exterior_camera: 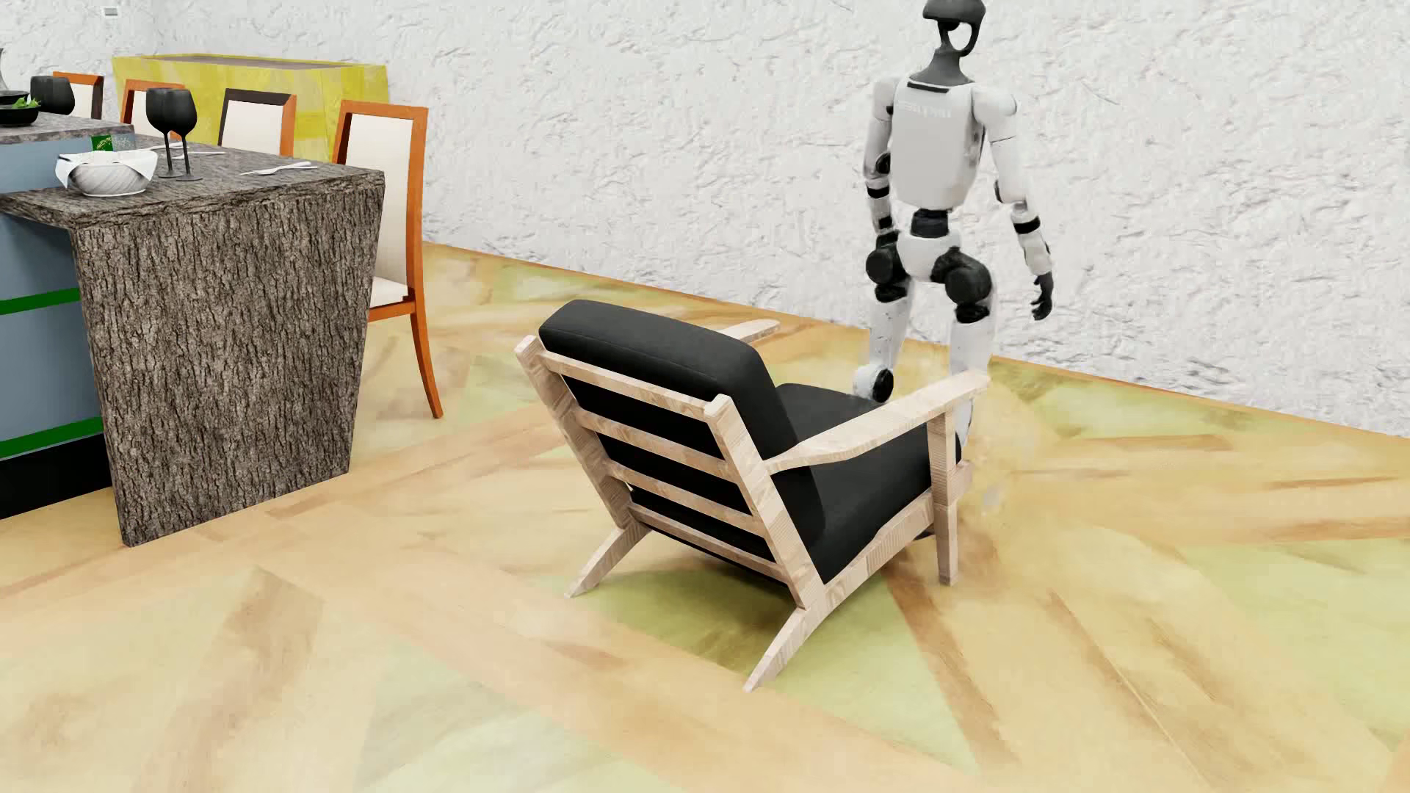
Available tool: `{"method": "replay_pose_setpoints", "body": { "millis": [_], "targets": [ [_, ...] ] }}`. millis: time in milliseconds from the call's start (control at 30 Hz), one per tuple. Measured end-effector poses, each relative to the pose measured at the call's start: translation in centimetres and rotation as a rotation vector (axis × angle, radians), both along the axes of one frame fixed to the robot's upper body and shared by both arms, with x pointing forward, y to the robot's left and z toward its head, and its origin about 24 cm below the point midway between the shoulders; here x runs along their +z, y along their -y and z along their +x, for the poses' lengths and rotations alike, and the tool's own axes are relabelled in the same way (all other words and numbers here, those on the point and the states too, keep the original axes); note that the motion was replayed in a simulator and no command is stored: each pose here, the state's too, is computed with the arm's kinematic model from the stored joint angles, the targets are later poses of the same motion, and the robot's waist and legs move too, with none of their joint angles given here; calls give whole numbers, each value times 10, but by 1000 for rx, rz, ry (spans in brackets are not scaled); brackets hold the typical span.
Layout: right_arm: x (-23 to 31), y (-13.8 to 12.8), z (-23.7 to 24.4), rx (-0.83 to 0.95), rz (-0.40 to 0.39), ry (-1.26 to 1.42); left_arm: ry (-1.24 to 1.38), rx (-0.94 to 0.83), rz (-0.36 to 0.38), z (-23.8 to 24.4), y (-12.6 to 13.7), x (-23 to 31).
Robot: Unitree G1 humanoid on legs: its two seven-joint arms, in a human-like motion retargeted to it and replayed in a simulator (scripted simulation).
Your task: Sit on the chair
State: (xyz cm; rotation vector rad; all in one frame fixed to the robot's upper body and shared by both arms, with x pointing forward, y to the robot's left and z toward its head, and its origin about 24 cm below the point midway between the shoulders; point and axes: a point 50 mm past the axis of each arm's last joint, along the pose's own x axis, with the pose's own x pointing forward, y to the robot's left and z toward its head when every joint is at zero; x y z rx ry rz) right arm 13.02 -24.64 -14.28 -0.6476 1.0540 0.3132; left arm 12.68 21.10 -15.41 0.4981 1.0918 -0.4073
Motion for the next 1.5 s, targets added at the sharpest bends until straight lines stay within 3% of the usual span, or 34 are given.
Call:
{"method": "replay_pose_setpoints", "body": {
  "millis": [133, 300, 600, 733, 900, 1033, 1167, 1267, 1500],
  "targets": [
    [-6, 10, -29, 60, 2, -130, -52, 38, -15, -19, -1, -5],
    [-3, 4, -20, 66, 36, -72, 5, 1, -72, -6, 13, -2],
    [17, -38, 47, 226, 110, 114, 161, -88, -71, 47, 30, 17],
    [41, -63, 94, 395, 81, 228, 318, -186, -51, 99, 43, 46],
    [94, -96, 151, 741, -7, 403, 580, -354, -46, 160, 68, 103],
    [170, -142, 185, 1155, -111, 687, 903, -695, -20, 197, 94, 184],
    [245, -184, 188, 1537, -221, 921, 1209, -976, 8, 208, 118, 281],
    [294, -192, 174, 1576, -189, 1198, 1450, -1041, -29, 195, 129, 341],
    [349, -185, 131, 1570, -29, 1542, 1823, -1026, -239, 136, 121, 408]
  ]
}}
